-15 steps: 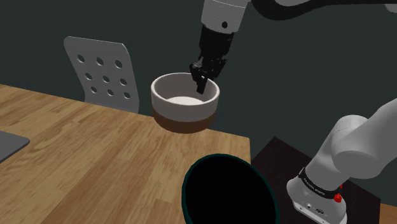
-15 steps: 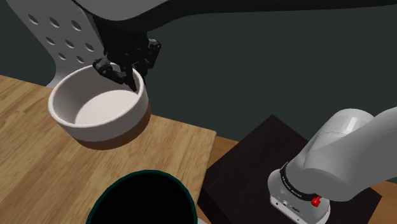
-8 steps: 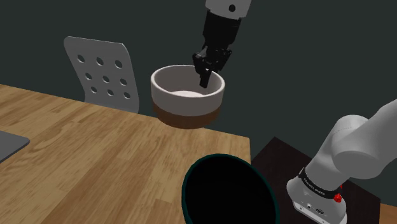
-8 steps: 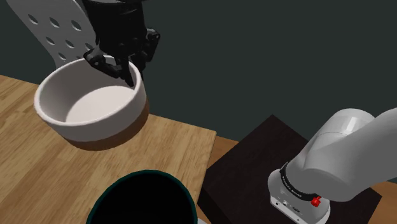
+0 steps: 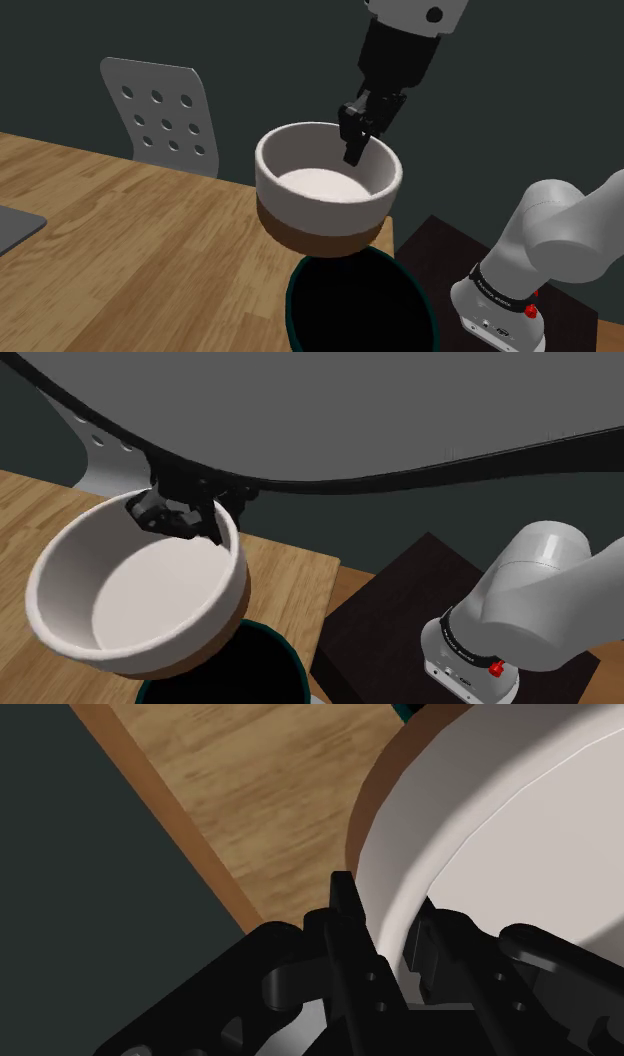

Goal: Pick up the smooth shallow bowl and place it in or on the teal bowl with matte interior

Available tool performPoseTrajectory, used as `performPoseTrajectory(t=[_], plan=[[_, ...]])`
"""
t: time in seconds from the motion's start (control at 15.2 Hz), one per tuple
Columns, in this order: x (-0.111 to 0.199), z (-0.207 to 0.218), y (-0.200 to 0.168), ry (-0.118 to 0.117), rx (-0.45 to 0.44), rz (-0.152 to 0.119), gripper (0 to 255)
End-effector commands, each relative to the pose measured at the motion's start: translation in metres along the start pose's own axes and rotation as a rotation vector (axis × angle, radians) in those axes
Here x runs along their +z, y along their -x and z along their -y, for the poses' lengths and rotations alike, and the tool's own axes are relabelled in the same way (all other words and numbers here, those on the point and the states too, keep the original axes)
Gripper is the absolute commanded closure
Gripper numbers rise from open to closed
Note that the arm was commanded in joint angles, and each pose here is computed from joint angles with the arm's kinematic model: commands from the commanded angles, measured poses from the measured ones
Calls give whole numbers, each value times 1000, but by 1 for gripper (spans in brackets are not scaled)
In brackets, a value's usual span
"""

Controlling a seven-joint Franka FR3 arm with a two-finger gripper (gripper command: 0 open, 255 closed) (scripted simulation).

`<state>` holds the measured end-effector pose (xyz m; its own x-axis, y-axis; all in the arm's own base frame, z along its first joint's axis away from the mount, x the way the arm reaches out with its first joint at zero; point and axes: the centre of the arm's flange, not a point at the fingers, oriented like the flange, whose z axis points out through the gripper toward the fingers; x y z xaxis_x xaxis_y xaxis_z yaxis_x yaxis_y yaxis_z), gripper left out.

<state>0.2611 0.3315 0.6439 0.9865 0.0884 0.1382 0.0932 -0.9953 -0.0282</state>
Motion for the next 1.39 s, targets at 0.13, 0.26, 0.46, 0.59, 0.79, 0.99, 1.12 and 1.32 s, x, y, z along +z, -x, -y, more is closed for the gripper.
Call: performPoseTrajectory(t=[0.13, 0.26, 0.46, 0.59, 0.79, 0.99, 1.12, 1.32], plan=[[-11, 19, 50, 0, 1, 0, 255], [-16, 29, 73, 0, 1, 0, 255], [-9, 37, 92, 0, 1, 0, 255], [2, 36, 94, 0, 1, 0, 255], [17, 36, 96, 0, 1, 0, 255], [33, 35, 98, 0, 1, 0, 255], [43, 35, 99, 0, 1, 0, 255], [59, 35, 102, 0, 1, 0, 255]])
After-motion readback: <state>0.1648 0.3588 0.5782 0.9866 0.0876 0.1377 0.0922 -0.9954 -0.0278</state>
